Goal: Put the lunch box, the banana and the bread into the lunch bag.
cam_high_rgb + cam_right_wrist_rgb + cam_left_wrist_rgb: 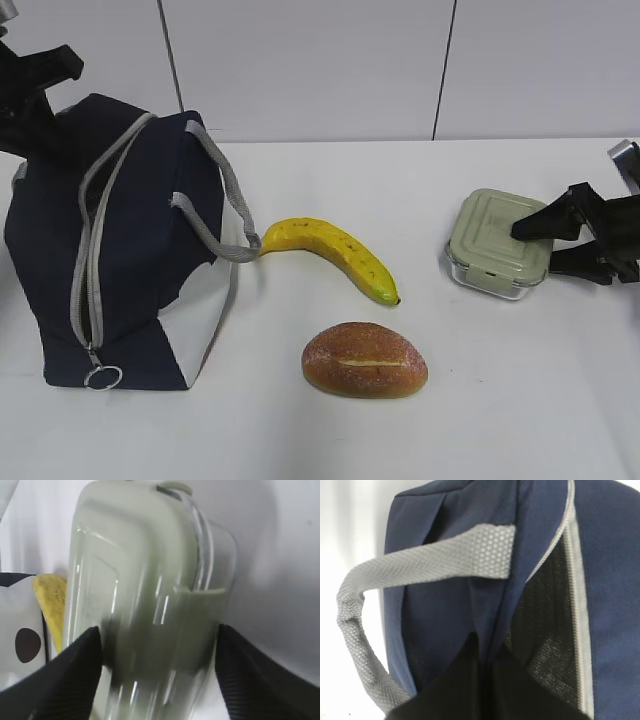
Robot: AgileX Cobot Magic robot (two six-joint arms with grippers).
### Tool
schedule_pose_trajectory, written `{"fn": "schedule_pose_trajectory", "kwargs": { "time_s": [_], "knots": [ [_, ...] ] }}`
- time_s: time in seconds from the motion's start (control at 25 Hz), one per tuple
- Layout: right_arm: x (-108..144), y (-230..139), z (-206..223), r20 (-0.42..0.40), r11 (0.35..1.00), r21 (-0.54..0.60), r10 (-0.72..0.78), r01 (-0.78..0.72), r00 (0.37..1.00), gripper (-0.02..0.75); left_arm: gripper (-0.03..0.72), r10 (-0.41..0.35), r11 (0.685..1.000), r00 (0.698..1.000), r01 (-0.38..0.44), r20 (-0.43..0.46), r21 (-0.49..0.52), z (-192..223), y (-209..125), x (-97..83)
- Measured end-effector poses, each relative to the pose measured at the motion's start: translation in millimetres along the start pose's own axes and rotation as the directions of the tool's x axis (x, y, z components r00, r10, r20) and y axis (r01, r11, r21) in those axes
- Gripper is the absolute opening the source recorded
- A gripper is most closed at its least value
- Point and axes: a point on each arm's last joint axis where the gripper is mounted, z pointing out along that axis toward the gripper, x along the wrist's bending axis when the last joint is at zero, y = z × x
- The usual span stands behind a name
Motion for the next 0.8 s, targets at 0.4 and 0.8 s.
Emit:
{"fn": "schedule_pose_trajectory", "kwargs": {
  "time_s": [0.4,0.8],
  "knots": [
    [2,-1,3,-0.070,1.000,0.010,0.004,-0.004,0.998,0.375,-0.003,0.001,1.000,1.000,-0.001,0.000,-0.001,0,0,0.0],
    [13,16,-1,-0.140,1.000,0.016,-0.009,0.012,0.990,0.372,-0.003,-0.006,1.000,1.000,0.006,0.015,-0.002,0,0,-1.3]
  ]
}}
